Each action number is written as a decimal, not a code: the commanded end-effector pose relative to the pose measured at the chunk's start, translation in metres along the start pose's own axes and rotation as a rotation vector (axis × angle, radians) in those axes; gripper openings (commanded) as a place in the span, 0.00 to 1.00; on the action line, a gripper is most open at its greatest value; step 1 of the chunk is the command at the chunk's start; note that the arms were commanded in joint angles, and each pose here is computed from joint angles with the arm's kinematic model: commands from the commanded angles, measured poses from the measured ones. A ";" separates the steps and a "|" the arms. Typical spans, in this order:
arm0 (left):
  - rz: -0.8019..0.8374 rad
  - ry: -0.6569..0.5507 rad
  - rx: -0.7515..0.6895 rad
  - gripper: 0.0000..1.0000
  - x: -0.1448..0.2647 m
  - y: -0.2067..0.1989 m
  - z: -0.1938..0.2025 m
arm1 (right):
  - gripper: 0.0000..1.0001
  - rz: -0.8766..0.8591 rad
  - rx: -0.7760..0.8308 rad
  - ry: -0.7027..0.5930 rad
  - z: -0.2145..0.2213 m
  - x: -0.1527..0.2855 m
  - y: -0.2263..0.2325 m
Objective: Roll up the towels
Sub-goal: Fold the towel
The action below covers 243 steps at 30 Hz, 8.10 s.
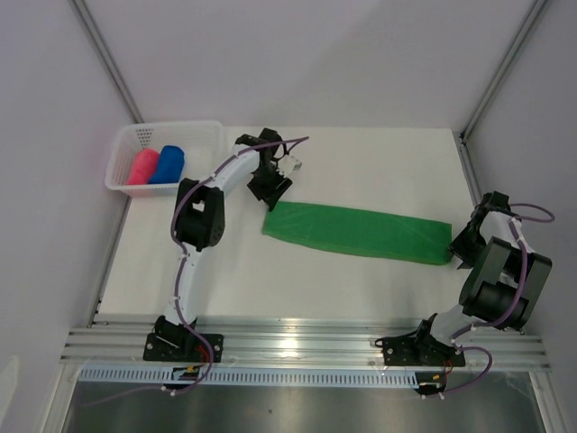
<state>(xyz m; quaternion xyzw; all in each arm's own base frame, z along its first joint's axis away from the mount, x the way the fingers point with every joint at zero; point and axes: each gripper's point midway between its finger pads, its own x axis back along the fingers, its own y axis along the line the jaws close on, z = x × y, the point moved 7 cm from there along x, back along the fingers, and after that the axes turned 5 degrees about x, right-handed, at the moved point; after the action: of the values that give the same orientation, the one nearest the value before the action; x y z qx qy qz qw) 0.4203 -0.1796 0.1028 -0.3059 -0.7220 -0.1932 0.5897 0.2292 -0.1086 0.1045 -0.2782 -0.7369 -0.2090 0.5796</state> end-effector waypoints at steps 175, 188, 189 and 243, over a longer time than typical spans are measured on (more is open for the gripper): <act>0.380 0.060 0.224 0.18 0.018 -0.027 0.061 | 0.00 -0.884 0.478 0.145 0.201 0.084 0.444; 0.391 0.047 0.232 0.10 0.020 -0.024 0.060 | 0.00 -0.963 0.428 0.138 0.203 0.114 0.450; 0.391 0.049 0.233 0.08 0.020 -0.024 0.060 | 0.00 -0.966 0.408 0.142 0.203 0.118 0.448; 0.271 0.119 0.276 0.50 0.015 -0.034 0.065 | 0.33 -0.704 0.675 -0.032 0.023 -0.007 0.285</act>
<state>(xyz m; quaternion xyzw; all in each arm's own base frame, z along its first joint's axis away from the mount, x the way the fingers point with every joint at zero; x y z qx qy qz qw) 0.3488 -0.1587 0.1111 -0.3126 -0.6588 -0.0385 0.6832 0.3845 0.1238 0.0901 0.1598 -0.8102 -0.1117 0.5528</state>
